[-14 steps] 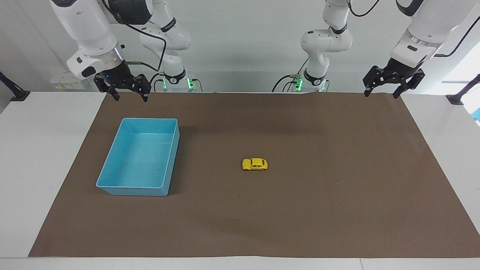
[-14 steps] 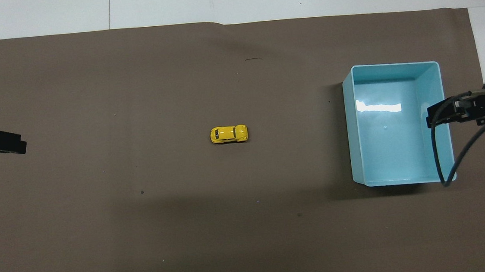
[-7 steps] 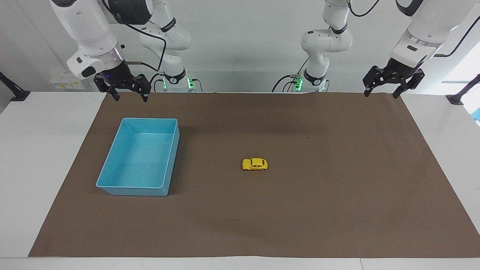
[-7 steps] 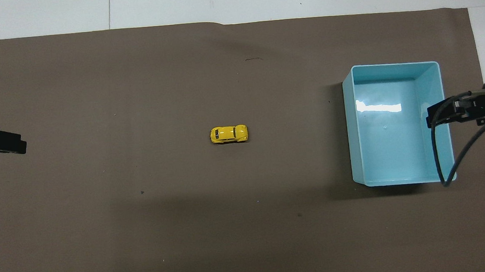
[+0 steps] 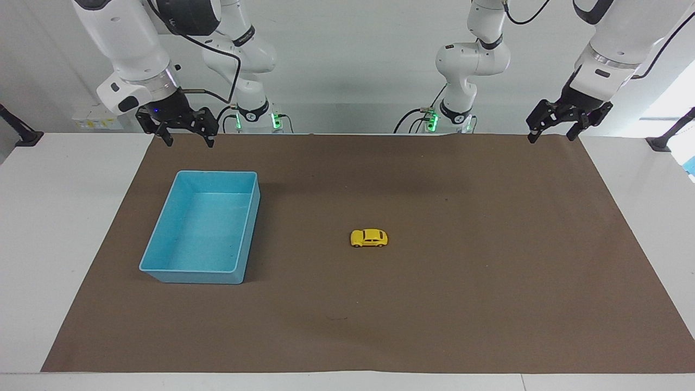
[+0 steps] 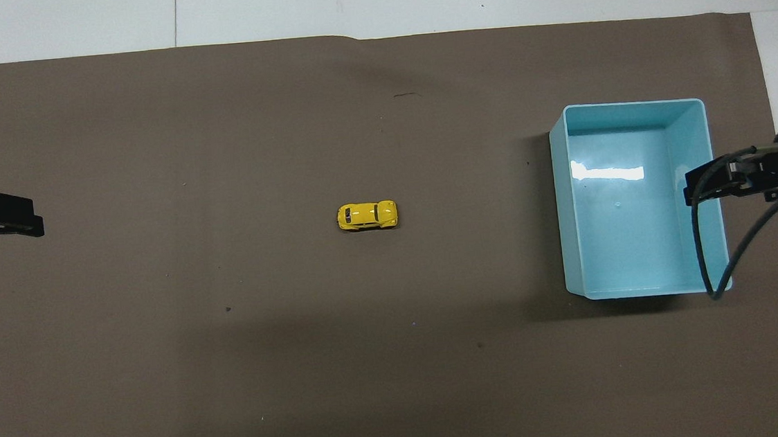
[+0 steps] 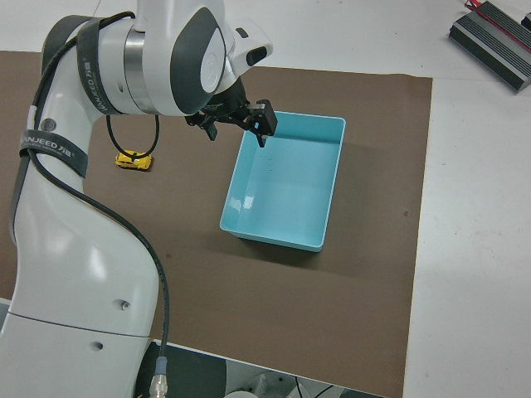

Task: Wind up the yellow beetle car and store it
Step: 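Reach the left gripper over to the yellow toy car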

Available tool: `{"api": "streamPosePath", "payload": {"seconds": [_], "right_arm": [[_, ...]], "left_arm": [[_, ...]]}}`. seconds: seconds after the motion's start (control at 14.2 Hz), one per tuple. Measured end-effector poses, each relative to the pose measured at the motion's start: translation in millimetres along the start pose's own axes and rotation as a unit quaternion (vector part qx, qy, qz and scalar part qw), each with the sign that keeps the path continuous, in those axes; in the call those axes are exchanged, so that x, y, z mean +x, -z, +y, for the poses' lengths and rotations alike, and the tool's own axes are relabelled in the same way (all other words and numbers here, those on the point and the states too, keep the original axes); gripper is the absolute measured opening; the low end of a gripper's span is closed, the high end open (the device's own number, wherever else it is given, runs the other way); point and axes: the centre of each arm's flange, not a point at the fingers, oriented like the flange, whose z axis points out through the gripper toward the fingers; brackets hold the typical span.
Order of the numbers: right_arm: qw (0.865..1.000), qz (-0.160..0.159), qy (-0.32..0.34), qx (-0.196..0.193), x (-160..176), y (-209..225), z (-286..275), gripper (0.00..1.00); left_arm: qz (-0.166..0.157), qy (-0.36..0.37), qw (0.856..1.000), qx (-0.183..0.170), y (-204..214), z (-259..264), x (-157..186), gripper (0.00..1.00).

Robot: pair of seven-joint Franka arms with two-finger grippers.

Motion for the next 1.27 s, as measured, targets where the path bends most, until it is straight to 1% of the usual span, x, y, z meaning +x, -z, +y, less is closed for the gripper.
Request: {"api": "streamPosePath", "payload": {"seconds": [0.14, 0.28, 0.42, 0.56, 0.63, 0.7, 0.91, 1.06, 1.27], "right_arm": [[1.000, 0.000, 0.000, 0.000, 0.0, 0.0, 0.0, 1.00], [1.000, 0.000, 0.000, 0.000, 0.0, 0.0, 0.0, 1.00], [1.000, 0.000, 0.000, 0.000, 0.0, 0.0, 0.0, 1.00], [1.000, 0.000, 0.000, 0.000, 0.0, 0.0, 0.0, 1.00], [1.000, 0.000, 0.000, 0.000, 0.0, 0.0, 0.0, 1.00], [1.000, 0.000, 0.000, 0.000, 0.0, 0.0, 0.0, 1.00], [1.000, 0.000, 0.000, 0.000, 0.0, 0.0, 0.0, 1.00], [1.000, 0.000, 0.000, 0.000, 0.0, 0.0, 0.0, 1.00], [1.000, 0.000, 0.000, 0.000, 0.0, 0.0, 0.0, 1.00]], "left_arm": [[0.000, 0.044, 0.999, -0.001, -1.6, 1.4, 0.6, 1.00], [-0.002, 0.106, 0.994, -0.006, -3.8, 6.2, 0.7, 1.00], [-0.004, 0.180, 0.984, -0.011, -5.4, 12.5, 1.4, 1.00], [-0.002, 0.236, 0.972, -0.017, -7.1, 18.7, 3.0, 1.00], [-0.002, 0.274, 0.961, -0.020, -9.1, 25.3, 3.6, 1.00], [-0.003, 0.318, 0.948, -0.020, -12.6, 33.1, 4.1, 1.00], [0.009, 0.435, 0.900, -0.036, -29.5, 71.5, 11.6, 1.00], [0.014, 0.494, 0.868, -0.047, -45.7, 98.9, 18.2, 1.00], [0.007, 0.556, 0.829, -0.049, -72.4, 130.3, 26.3, 1.00]]}}
